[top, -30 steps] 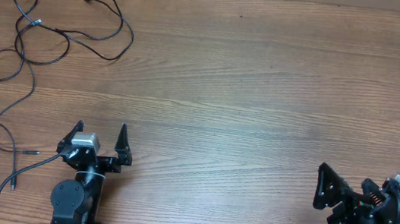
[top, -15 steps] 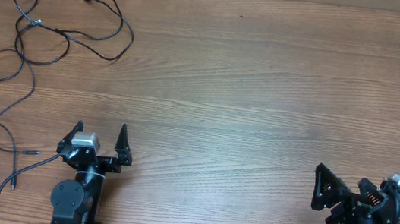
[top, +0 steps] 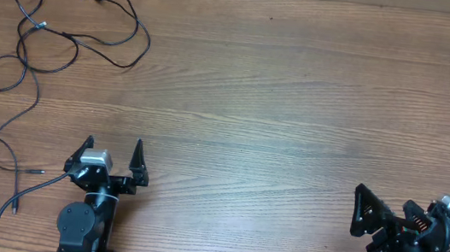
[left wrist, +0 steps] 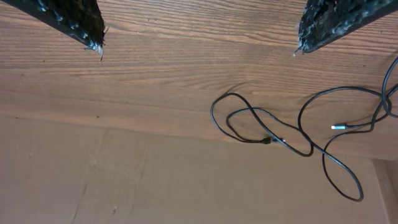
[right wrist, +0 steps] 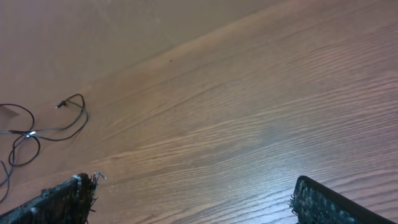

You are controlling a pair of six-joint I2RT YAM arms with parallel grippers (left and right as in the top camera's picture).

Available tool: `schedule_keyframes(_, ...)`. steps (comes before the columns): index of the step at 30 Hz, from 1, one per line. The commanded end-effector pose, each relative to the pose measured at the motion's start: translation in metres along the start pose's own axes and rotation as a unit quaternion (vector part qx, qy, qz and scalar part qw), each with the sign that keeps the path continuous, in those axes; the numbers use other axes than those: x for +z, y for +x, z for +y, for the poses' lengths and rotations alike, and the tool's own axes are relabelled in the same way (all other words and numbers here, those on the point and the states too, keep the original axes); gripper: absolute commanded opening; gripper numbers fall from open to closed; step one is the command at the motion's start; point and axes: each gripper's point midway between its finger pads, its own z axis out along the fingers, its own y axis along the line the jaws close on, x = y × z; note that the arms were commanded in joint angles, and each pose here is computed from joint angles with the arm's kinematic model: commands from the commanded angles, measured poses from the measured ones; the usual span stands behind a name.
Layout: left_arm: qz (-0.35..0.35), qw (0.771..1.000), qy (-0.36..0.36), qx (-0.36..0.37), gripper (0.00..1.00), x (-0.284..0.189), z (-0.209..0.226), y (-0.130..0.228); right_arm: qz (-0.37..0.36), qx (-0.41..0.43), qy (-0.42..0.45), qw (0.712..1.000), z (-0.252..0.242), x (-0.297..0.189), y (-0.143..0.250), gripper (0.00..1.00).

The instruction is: Untangle cables

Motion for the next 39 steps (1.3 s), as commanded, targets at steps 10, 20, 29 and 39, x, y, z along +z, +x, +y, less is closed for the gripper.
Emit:
schedule_keyframes(10,-0.003,1.000,-0.001,0.008,1.00,0.000,0.001,0.000,-0.081,-0.004,-0.034,0.996,0.010,-0.020,-0.020,1.00)
schedule_keyframes(20,-0.003,1.000,-0.001,0.008,1.00,0.000,0.001,0.000,-0.144,-0.008,-0.061,0.988,0.006,-0.023,-0.010,1.00)
schedule_keyframes(29,-0.003,1.000,-0.001,0.008,1.00,0.000,0.001,0.000,-0.176,-0.010,-0.072,0.982,0.002,0.011,-0.011,1.00)
schedule_keyframes(39,-0.003,1.000,-0.001,0.009,1.00,0.000,0.001,0.000,-0.229,-0.003,-0.052,0.972,-0.013,0.047,-0.017,1.00)
